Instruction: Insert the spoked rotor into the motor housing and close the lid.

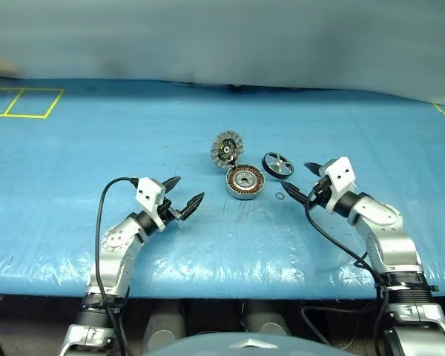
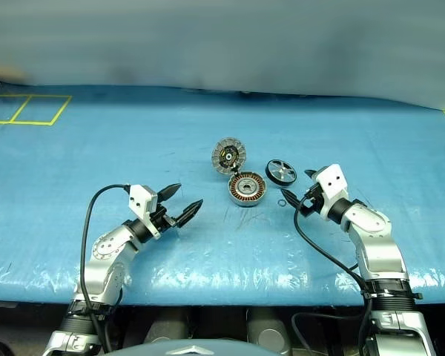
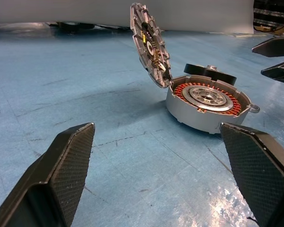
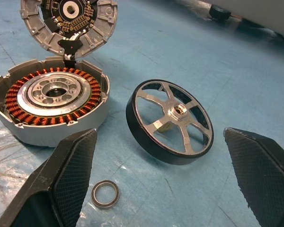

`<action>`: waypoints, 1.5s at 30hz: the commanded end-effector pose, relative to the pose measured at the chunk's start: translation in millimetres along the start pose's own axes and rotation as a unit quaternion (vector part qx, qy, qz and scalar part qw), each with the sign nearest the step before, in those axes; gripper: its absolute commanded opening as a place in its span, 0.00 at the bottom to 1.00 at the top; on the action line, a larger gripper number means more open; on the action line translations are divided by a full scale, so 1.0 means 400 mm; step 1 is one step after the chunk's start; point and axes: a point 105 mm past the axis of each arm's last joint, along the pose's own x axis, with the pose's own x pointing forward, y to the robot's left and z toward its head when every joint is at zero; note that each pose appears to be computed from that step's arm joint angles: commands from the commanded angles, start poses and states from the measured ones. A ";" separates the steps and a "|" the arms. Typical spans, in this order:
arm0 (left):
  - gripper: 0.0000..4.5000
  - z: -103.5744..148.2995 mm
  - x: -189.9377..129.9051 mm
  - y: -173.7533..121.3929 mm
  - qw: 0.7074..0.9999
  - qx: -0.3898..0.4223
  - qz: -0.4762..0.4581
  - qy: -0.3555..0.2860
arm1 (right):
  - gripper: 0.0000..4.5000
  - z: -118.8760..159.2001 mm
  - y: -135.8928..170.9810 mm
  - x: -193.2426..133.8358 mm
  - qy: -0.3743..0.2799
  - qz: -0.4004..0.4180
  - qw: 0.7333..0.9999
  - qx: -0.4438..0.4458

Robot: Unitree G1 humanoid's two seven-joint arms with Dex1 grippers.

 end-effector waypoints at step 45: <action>1.00 0.021 0.016 -0.019 1.000 0.013 -0.016 -0.015 | 1.00 0.070 0.091 0.042 0.168 0.285 0.889 -0.318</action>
